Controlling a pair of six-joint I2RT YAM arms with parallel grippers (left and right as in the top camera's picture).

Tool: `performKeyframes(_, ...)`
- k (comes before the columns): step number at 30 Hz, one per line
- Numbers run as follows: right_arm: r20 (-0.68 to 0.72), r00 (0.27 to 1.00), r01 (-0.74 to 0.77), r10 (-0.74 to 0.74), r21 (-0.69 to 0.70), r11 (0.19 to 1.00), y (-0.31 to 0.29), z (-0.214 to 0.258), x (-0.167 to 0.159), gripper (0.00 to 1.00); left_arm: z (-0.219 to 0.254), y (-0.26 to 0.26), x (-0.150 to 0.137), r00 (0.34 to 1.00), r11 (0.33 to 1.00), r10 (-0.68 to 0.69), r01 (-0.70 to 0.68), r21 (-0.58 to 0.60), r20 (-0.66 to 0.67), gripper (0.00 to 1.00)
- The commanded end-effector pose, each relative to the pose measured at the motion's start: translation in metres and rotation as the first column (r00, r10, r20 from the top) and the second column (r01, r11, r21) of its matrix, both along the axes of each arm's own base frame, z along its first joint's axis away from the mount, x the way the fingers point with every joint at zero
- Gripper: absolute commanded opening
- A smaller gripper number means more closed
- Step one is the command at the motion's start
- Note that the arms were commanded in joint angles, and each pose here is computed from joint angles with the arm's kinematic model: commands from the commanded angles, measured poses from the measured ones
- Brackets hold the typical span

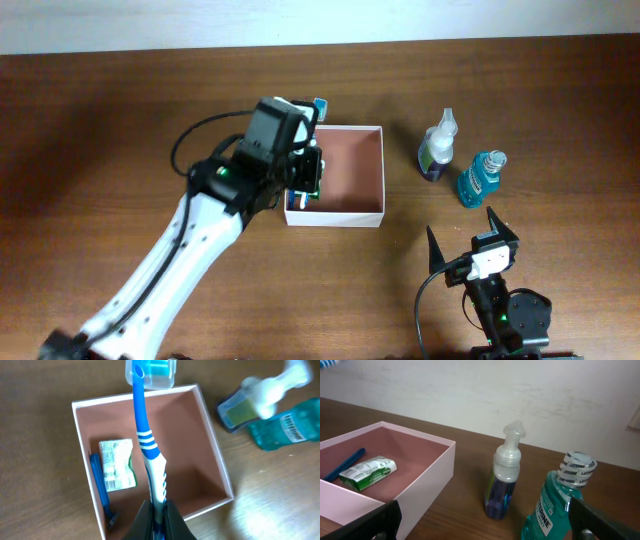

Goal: Pack container
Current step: 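Carry the toothbrush into the pink box and open the left gripper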

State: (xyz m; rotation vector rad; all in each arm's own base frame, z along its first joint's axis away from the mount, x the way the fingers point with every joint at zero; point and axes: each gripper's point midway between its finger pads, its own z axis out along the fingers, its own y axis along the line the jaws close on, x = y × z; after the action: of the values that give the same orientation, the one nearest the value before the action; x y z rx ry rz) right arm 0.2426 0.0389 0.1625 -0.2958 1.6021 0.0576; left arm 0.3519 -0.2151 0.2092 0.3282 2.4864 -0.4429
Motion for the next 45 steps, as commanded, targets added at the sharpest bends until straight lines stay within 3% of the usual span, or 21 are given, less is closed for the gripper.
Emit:
performKeyframes(1, -0.002, 1.0, 0.01, -0.01, 0.004, 1.0, -0.002, -0.002, 0.0, 0.98, -0.013, 0.001, 0.018, 0.999, 0.997, 0.045, -0.044, 0.064, -0.021, 0.02)
performKeyframes(10, -0.002, 1.0, 0.01, -0.01, 0.004, 1.0, -0.002, -0.002, 0.0, 0.98, -0.069, 0.008, 0.033, 0.991, 0.979, 0.095, -0.077, 0.188, -0.091, 0.0)
performKeyframes(34, -0.002, 1.0, 0.01, -0.01, 0.004, 1.0, -0.002, -0.002, 0.0, 0.98, -0.127, 0.007, 0.036, 0.97, 0.965, 0.137, -0.085, 0.247, -0.2, 0.0)
performKeyframes(45, -0.002, 1.0, 0.01, -0.01, 0.004, 1.0, -0.002, -0.002, 0.0, 0.98, -0.145, 0.009, 0.046, 0.968, 0.954, 0.174, -0.119, 0.275, -0.183, 0.01)
